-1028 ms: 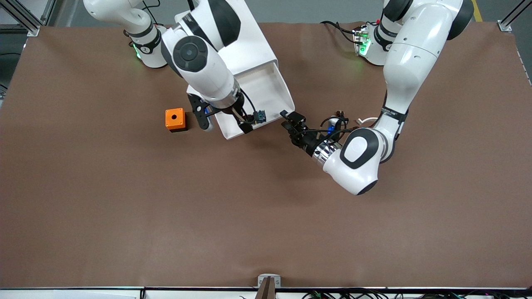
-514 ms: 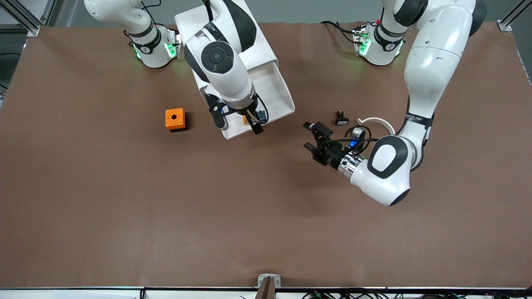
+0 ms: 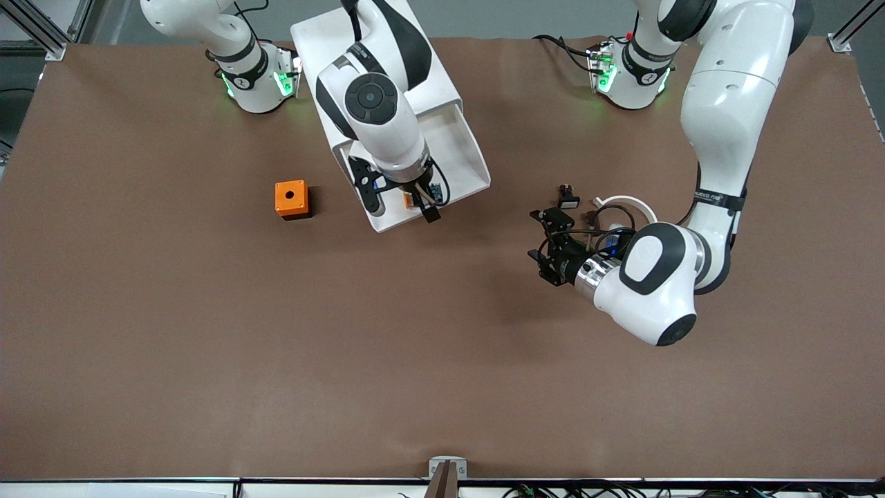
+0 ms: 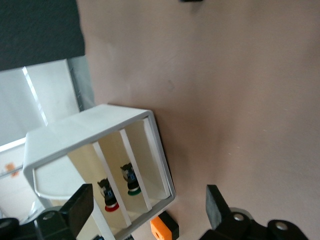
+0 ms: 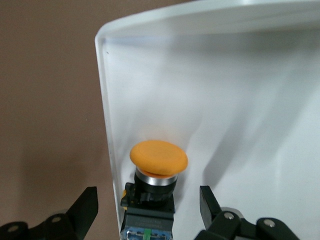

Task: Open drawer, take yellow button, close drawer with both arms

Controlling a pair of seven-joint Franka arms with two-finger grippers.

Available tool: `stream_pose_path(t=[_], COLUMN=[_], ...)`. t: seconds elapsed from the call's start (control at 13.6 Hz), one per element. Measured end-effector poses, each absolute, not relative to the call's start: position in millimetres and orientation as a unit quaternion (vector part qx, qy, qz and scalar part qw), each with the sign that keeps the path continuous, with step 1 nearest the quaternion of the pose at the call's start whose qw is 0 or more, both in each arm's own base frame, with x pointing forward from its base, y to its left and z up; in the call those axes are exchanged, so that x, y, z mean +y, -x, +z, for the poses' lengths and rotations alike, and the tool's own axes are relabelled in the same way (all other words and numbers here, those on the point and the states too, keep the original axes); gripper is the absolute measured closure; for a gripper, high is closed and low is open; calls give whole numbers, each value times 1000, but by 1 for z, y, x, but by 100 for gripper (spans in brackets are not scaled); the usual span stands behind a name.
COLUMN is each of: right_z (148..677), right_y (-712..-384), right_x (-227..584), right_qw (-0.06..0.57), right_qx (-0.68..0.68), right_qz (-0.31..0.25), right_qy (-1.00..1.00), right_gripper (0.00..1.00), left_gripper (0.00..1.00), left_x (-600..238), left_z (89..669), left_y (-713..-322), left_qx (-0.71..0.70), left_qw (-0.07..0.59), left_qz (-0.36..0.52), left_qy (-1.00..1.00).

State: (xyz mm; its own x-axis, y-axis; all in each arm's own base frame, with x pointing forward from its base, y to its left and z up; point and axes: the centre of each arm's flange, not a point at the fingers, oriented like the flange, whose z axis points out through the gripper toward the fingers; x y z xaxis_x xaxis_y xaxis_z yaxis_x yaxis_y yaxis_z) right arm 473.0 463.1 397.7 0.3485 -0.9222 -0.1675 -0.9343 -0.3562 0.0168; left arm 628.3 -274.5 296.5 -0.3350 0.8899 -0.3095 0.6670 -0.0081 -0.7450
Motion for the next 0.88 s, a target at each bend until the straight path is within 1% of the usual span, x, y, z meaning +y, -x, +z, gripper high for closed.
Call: stream_pose_path(t=[0.22, 0.29, 0.44, 0.51, 0.59, 0.66, 0.73, 0.81, 0.88], right_z=[400, 400, 400, 400, 400, 401, 401, 402, 403], right_y=[-474, -474, -473, -473, -473, -473, -474, -474, -474], right_x=[463, 463, 463, 463, 463, 463, 462, 462, 462], right_qw=[43, 43, 43, 42, 43, 43, 43, 44, 45], right_qx=[566, 566, 566, 566, 566, 566, 566, 566, 566], right_qz=[74, 74, 74, 74, 74, 74, 74, 73, 73], right_qy=[820, 820, 820, 820, 820, 820, 820, 820, 820], right_gripper=[12, 15, 16, 23, 26, 26, 32, 32, 34], left_gripper=[1, 1, 1, 1, 1, 1, 1, 1, 1], left_x=[-269, -268, -268, -273, -281, -293, -308, -323, -339], left_z=[311, 314, 321, 325, 330, 336, 341, 345, 348], left_y=[-632, -632, -632, -631, -628, -625, -620, -614, -606], left_qx=[-666, -655, -632, -623, -613, -601, -586, -567, -544], left_qw=[109, 107, 108, 112, 116, 117, 117, 119, 123], left_qz=[401, 386, 344, 317, 289, 261, 234, 210, 188], left_qy=[620, 641, 686, 706, 726, 746, 767, 787, 809])
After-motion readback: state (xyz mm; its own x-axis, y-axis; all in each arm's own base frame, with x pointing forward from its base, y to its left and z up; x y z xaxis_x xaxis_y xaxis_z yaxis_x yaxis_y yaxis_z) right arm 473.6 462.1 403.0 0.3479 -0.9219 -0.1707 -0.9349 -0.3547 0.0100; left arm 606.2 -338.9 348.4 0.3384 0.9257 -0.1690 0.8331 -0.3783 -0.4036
